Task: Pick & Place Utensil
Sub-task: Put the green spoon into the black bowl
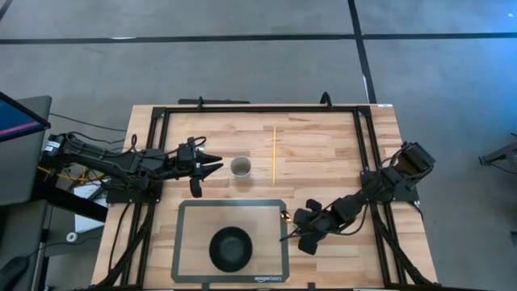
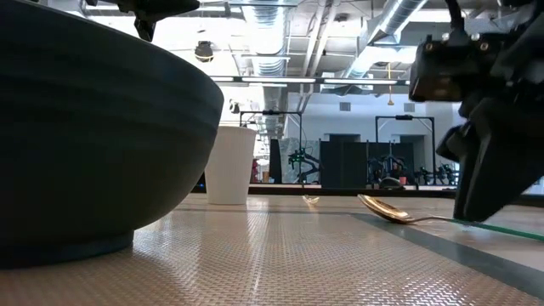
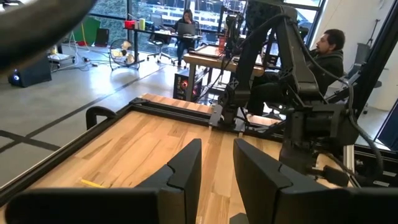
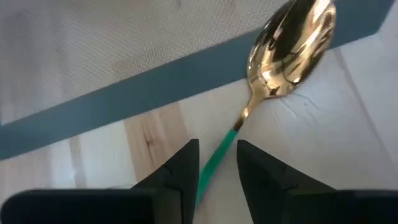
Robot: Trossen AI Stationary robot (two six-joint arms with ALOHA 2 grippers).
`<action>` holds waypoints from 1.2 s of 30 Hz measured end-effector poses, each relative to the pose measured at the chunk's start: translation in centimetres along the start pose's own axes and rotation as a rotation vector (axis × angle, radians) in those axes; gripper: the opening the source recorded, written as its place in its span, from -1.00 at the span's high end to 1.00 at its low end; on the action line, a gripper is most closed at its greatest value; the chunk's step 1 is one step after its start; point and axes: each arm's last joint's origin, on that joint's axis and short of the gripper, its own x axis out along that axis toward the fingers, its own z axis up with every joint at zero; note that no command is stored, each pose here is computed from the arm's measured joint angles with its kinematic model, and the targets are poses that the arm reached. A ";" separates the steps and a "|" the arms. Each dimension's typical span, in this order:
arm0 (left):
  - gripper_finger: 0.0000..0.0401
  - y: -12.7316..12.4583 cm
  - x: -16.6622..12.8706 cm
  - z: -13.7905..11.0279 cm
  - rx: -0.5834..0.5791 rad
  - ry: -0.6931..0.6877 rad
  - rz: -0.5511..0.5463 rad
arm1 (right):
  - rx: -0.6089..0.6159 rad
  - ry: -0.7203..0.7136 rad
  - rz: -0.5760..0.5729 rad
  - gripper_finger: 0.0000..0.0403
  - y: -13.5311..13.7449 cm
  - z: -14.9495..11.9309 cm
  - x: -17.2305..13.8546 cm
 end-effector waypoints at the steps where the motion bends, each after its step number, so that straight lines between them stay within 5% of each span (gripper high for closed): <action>1: 0.53 0.0 0.0 0.0 0.000 0.000 0.000 | 0.000 -0.007 0.003 0.49 0.1 -0.1 0.3; 19: 0.53 0.0 0.0 -0.1 0.004 0.007 0.001 | -0.075 -0.110 -0.157 0.74 0.0 -1.0 2.9; 25: 0.53 0.0 0.0 -0.1 0.006 0.007 0.001 | -0.083 -0.071 -0.215 0.96 -0.7 -1.2 1.8; 36: 0.53 0.0 0.0 -0.1 0.008 0.007 0.001 | -0.060 0.001 -0.273 0.98 -1.5 -1.5 -0.5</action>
